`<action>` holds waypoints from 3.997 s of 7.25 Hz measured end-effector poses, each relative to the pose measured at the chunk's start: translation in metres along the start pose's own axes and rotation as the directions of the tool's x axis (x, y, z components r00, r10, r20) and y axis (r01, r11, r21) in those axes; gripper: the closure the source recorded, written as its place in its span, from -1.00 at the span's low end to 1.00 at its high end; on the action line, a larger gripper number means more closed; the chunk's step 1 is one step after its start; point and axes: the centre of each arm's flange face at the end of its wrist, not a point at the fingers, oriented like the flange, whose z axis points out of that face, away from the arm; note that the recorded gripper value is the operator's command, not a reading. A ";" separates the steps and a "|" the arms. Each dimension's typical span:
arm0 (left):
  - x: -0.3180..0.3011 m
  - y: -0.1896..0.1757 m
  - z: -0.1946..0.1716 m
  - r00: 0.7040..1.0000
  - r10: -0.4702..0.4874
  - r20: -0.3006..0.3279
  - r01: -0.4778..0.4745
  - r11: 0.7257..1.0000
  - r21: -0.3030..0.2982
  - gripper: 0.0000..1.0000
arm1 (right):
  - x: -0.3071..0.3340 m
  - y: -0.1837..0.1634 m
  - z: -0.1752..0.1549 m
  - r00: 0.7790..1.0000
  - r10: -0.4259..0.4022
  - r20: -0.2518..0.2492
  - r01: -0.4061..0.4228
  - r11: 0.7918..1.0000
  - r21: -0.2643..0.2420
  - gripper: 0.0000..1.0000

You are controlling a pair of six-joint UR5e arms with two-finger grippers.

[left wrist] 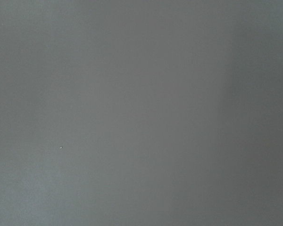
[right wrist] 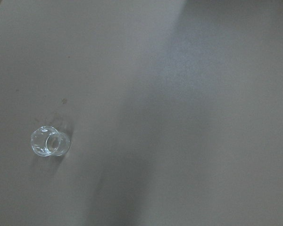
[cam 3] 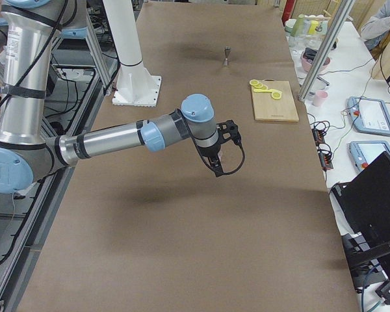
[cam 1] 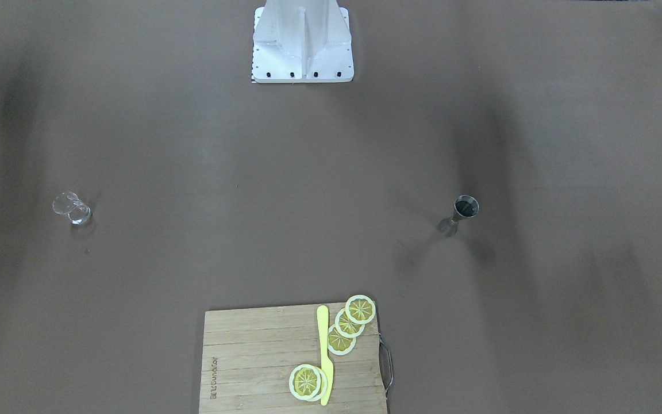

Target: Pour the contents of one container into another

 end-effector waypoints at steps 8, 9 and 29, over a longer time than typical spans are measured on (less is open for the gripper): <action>0.240 -0.022 -0.052 0.986 -0.140 -0.088 0.144 0.988 0.050 -0.93 | -0.007 0.043 0.052 0.990 -0.123 0.073 0.111 0.981 0.157 -1.00; 0.276 -0.021 -0.059 0.984 -0.158 -0.079 0.160 0.987 0.025 -0.95 | -0.007 0.048 0.060 0.985 -0.152 0.081 0.136 0.976 0.171 -1.00; 0.500 0.273 0.083 0.995 0.001 0.100 -0.071 0.712 0.698 -0.86 | -0.052 0.033 0.230 0.675 -0.728 0.120 0.652 0.665 0.364 -1.00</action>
